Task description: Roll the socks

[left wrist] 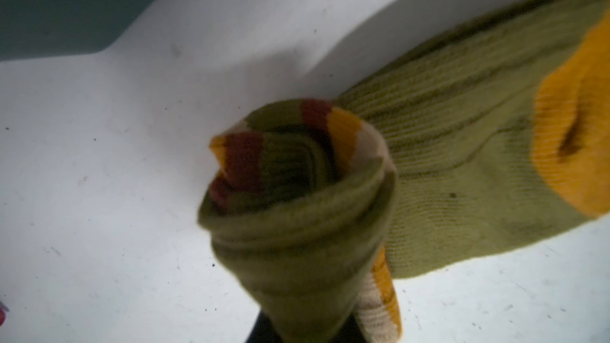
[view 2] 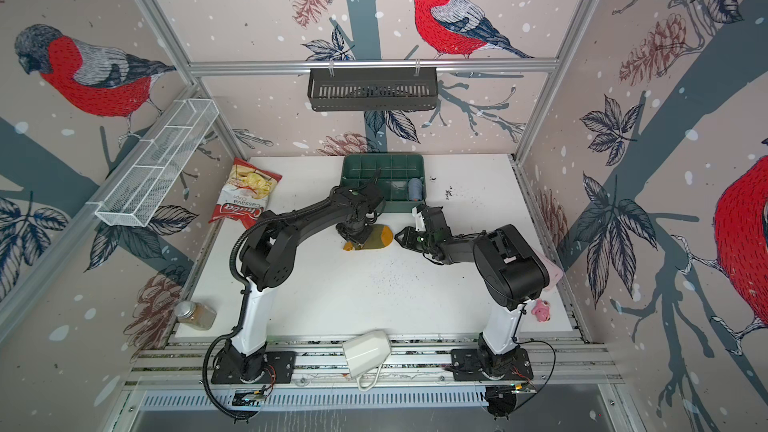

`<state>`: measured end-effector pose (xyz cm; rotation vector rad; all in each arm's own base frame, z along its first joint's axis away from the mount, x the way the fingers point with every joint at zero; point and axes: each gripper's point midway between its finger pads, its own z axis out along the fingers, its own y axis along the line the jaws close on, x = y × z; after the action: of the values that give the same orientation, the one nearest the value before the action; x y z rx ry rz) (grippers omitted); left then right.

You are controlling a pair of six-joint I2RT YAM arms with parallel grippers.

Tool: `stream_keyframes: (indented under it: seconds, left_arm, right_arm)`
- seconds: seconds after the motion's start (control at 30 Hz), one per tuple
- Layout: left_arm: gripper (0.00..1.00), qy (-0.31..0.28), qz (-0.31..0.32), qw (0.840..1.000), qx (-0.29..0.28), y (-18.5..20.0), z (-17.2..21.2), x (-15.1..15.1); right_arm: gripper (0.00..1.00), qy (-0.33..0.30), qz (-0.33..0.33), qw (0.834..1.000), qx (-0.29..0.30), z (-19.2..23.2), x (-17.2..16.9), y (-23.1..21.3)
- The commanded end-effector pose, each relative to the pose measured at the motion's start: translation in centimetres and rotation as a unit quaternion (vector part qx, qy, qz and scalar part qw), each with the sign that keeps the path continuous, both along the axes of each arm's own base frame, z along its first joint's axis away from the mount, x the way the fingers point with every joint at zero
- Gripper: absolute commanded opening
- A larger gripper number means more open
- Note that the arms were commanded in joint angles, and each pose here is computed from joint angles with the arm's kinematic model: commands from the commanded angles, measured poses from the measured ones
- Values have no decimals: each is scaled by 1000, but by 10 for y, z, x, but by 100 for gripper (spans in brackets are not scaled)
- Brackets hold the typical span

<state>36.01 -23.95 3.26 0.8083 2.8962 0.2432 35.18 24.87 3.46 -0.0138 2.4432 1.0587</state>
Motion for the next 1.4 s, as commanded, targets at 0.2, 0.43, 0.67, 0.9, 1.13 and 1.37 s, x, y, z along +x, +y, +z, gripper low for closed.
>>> stream_keyframes:
  seconds: [0.2,0.43,0.67,0.9,1.13,1.37]
  left_arm:
    - [0,19,-10,997,70,16,2,-6]
    - [0,19,-11,998,62,11,4,-4]
    - [0,23,-12,998,56,8,2,-4]
    - [0,14,-7,996,84,15,6,2]
    - [0,19,-14,994,111,21,8,-3]
    - [0,7,-25,991,131,8,7,-11]
  right_arm:
    - [38,-18,27,998,54,14,6,25]
    - [33,1,16,999,42,-6,12,28]
    - [11,5,29,999,46,-11,4,37]
    - [3,6,35,999,37,-3,-28,33]
    - [2,-6,17,1000,7,1,-53,19]
    - [2,0,33,999,9,-5,-78,33]
